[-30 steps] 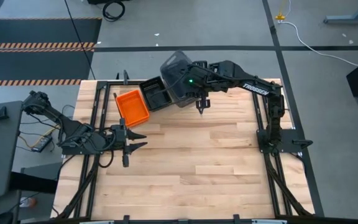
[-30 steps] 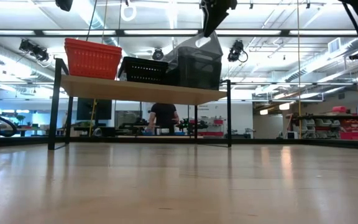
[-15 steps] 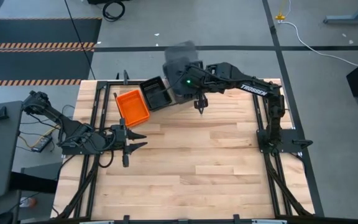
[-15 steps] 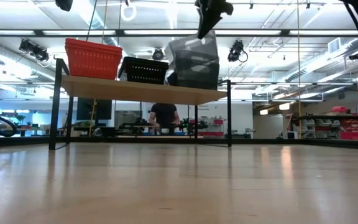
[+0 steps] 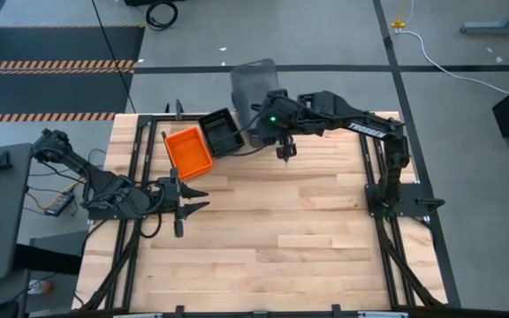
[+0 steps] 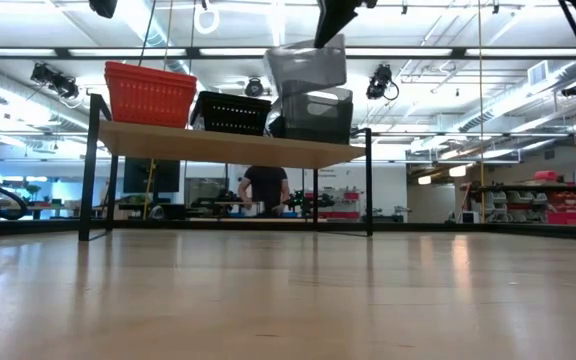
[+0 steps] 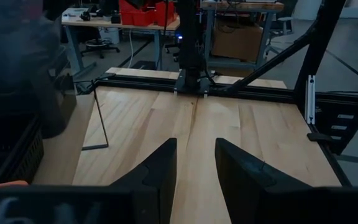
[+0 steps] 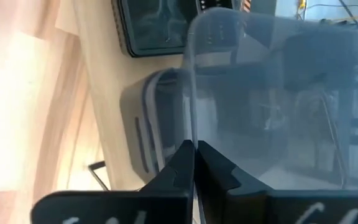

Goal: Stack baskets on shelf by color
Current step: Stack the gray bin on top of the gray bin on the shelf

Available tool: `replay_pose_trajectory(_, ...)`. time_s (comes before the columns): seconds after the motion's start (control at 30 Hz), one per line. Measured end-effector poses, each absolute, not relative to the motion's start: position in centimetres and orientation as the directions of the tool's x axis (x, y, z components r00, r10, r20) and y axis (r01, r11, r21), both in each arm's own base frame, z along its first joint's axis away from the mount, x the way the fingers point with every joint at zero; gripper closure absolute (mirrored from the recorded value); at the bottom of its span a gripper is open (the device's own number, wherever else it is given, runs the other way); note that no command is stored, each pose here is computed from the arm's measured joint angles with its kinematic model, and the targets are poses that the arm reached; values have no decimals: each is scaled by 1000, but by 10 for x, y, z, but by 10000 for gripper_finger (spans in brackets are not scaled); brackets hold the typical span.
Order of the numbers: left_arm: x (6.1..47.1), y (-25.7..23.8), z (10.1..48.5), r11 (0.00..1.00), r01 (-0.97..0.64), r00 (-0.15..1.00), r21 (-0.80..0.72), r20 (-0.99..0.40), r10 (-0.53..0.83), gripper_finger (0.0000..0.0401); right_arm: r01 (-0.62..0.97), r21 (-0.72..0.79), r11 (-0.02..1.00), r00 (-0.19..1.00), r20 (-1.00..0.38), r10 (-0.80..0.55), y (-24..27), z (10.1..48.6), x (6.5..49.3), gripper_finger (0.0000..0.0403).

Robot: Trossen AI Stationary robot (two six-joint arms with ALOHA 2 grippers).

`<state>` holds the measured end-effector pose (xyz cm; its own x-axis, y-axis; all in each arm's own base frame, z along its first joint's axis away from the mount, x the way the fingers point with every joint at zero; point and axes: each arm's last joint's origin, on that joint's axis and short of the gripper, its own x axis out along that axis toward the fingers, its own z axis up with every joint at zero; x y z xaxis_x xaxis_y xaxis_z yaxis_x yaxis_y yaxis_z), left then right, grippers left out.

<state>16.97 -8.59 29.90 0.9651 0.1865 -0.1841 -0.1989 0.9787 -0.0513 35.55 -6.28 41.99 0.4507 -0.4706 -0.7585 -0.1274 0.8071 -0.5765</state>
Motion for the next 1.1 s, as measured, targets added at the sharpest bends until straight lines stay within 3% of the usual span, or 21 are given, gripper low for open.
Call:
replay_pose_trajectory(0.7, 168, -89, 298, 981, -185, 967, -53, -188, 172, 284, -104, -533, 839, 464, -773, -434, -59, 422, 352, 376)
replay_pose_trajectory(1.1, 168, -89, 298, 981, -185, 967, -53, -188, 172, 284, -105, -507, 855, 592, -723, -356, -49, 445, 339, 391)
